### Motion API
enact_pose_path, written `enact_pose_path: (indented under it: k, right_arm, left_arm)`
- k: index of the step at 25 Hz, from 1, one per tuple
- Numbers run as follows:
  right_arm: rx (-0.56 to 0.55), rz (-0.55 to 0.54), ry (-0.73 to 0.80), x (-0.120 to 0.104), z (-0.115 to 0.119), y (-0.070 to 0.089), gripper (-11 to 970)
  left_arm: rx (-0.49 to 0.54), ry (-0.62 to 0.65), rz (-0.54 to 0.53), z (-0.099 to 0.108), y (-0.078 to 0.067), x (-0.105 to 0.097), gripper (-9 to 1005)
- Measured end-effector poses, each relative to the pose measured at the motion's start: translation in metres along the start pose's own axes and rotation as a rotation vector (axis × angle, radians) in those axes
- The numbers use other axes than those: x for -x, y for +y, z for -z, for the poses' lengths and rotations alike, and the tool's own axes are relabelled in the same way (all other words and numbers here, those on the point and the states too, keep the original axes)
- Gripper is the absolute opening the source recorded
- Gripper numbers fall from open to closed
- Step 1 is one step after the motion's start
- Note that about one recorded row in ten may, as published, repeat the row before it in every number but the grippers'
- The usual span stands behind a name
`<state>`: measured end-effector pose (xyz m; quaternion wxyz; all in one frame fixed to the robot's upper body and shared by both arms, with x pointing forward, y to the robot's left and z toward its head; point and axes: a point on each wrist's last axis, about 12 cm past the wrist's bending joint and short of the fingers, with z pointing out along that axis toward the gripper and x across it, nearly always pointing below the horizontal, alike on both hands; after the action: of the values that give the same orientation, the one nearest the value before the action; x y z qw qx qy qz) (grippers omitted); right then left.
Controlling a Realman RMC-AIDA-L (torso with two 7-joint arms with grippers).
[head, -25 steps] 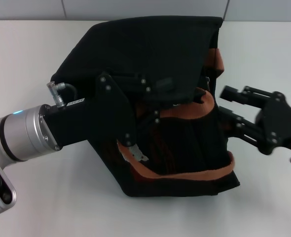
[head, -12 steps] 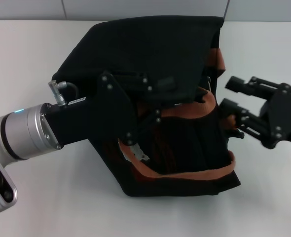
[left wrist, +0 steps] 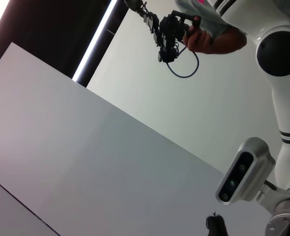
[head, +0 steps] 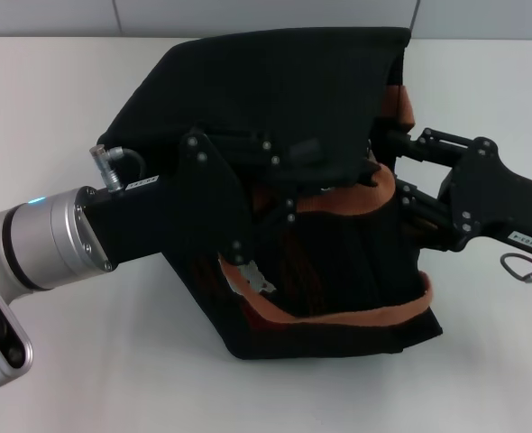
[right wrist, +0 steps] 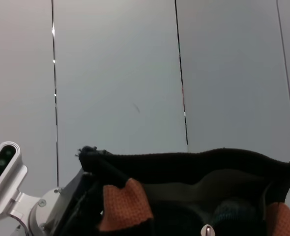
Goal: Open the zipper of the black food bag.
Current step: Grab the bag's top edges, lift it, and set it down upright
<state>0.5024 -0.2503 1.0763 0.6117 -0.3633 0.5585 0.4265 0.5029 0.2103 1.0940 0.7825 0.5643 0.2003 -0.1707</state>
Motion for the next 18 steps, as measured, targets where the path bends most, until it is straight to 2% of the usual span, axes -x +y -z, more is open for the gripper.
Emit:
enact_pose_path:
  k: [12,18]
  right_arm:
    - [-0.022,0.019,0.016,-0.0022,-0.0041,-0.0041,371]
    - [-0.004,0.067,0.017,-0.0034,-0.0075,-0.0021,262]
  left_arm:
    - [0.0,-0.003,0.001,0.0,0.0001,0.0002,175]
    - [-0.005,-0.009,0.002,-0.0011,0.0003,0.0003,175]
